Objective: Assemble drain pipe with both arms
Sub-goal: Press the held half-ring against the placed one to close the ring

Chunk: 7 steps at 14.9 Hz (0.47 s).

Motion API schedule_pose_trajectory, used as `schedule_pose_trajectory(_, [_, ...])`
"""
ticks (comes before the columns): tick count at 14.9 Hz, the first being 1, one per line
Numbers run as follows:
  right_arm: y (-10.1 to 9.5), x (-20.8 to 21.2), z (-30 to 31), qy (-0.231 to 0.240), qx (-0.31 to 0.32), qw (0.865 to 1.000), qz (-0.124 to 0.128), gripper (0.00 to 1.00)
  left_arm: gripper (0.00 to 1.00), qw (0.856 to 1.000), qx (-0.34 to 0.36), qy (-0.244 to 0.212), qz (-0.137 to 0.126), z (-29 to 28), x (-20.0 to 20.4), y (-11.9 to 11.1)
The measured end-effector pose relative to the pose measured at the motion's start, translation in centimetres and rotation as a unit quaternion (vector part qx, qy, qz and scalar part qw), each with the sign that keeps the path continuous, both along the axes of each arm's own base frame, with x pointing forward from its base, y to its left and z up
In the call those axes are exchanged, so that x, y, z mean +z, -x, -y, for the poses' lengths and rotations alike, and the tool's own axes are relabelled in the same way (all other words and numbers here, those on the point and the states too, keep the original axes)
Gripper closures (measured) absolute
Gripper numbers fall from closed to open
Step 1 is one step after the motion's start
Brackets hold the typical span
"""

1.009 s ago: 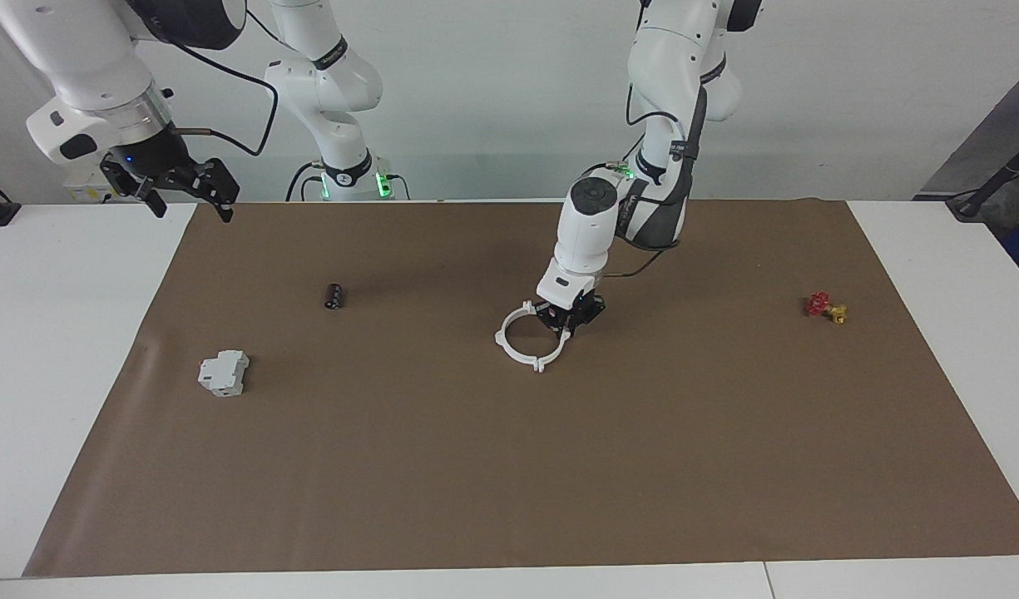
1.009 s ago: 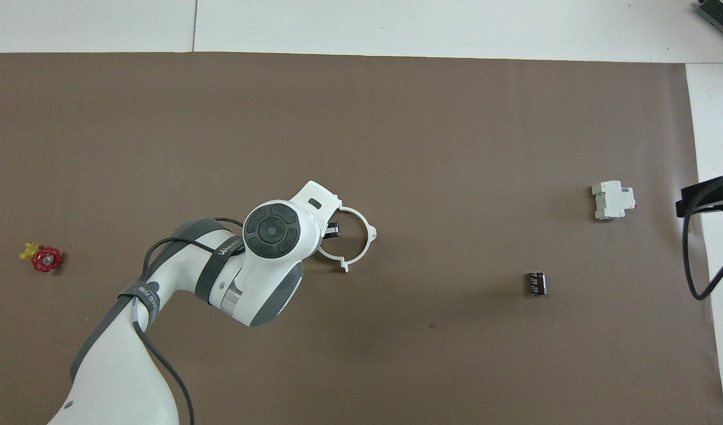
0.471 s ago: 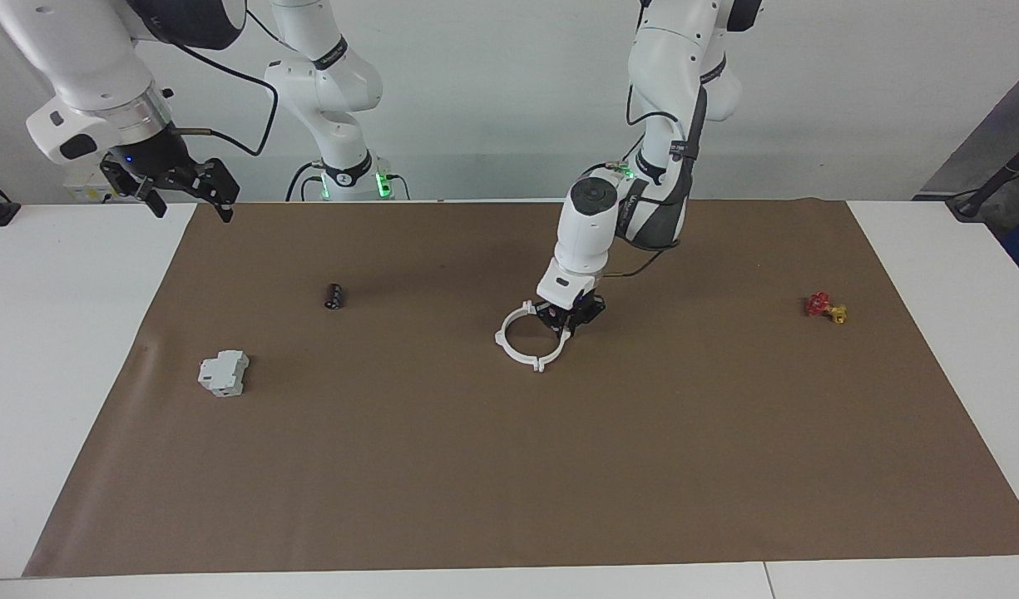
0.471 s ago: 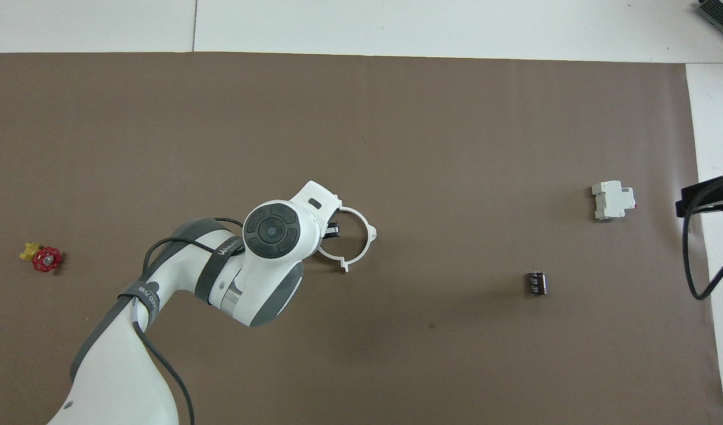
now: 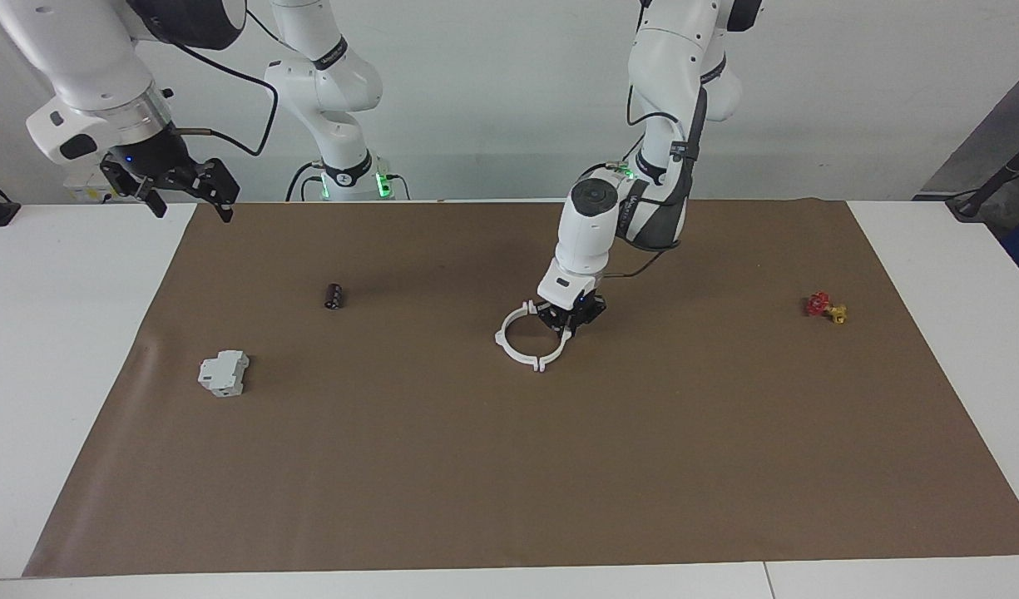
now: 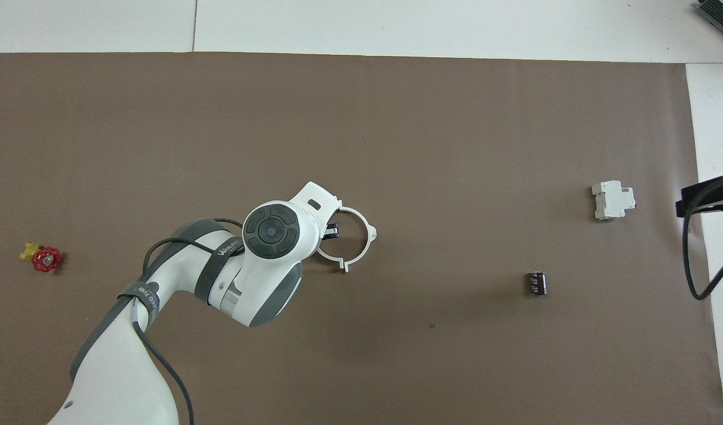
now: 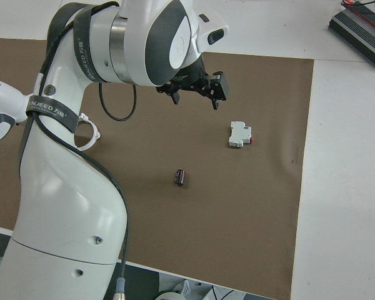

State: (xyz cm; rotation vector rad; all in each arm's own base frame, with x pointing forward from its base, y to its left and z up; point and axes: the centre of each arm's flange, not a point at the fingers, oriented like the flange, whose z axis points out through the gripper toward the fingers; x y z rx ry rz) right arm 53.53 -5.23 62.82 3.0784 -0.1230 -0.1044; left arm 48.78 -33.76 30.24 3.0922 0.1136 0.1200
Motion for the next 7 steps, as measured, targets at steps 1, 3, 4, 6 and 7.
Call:
schedule_pose_trajectory(1, [0.0,0.0,0.0,0.0,0.0,1.0,0.0,0.0,0.79,1.0,0.0,0.0,0.0,0.0,-0.02,0.03])
schedule_pose_trajectory(3, [0.0,0.0,0.0,0.0,0.0,1.0,0.0,0.0,0.79,1.0,-0.001,-0.001,-0.001,0.03,-0.08,0.12])
schedule_pose_trajectory(4, [0.0,0.0,0.0,0.0,0.0,1.0,0.0,0.0,0.79,1.0,-0.001,-0.001,-0.001,0.05,-0.12,0.18])
schedule_pose_trajectory(6, [0.0,0.0,0.0,0.0,0.0,1.0,0.0,0.0,0.79,1.0,-0.002,-0.002,-0.003,0.05,-0.26,0.35])
schedule_pose_trajectory(7, [0.0,0.0,0.0,0.0,0.0,1.0,0.0,0.0,0.79,1.0,-0.002,-0.002,-0.003,0.02,-0.32,0.41])
